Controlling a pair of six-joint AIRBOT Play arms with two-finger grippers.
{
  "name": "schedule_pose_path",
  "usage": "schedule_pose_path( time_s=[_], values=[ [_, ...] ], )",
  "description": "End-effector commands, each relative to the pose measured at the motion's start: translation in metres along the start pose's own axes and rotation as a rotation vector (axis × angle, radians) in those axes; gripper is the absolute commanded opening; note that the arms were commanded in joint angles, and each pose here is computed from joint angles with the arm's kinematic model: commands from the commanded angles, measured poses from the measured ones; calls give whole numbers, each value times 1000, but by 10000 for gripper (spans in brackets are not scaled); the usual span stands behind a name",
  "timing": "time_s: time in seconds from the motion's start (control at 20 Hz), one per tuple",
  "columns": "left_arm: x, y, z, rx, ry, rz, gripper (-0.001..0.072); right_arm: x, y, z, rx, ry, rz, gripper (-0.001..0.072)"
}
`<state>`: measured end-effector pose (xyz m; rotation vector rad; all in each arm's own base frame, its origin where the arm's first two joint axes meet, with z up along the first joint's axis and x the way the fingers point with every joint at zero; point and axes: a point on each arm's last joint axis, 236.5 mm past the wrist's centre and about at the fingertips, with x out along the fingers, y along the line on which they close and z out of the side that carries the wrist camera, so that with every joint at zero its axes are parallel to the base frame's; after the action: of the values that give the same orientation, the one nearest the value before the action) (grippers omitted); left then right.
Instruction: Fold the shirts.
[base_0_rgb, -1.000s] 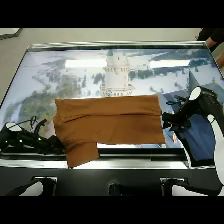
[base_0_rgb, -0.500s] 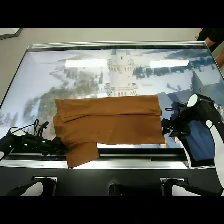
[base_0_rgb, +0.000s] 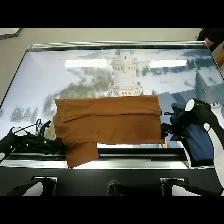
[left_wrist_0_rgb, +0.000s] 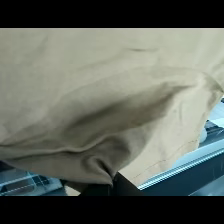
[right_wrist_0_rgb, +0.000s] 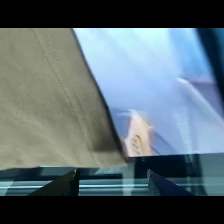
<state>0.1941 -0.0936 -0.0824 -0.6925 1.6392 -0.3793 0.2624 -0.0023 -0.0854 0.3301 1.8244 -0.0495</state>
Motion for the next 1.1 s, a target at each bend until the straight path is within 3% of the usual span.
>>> schedule_pose_path(
  time_s=[0.0,0.1,0.15,0.2,0.25,0.45,0.6,0.75,1.05],
  values=[
    [-5,-4,2,29,-25,3,30,18,12,2,27,-10,64,534],
    [-6,-4,2,33,-30,4,30,27,20,0,45,24,101,528],
    [-6,-5,2,34,-31,4,30,31,23,0,53,40,117,420],
    [-6,-5,2,34,-32,4,30,33,23,0,60,45,119,161],
    [-8,-6,4,45,-38,6,29,31,24,0,60,43,119,50],
    [-61,-29,41,189,-156,74,25,-22,32,30,-37,-124,119,47],
    [-124,-47,92,252,-318,181,23,-84,48,79,-60,-334,144,46],
    [-143,-58,144,266,-348,183,24,-116,73,141,-108,-491,137,46],
    [-114,-37,236,199,-250,158,25,-85,88,217,-18,-458,162,48]
  ],
)
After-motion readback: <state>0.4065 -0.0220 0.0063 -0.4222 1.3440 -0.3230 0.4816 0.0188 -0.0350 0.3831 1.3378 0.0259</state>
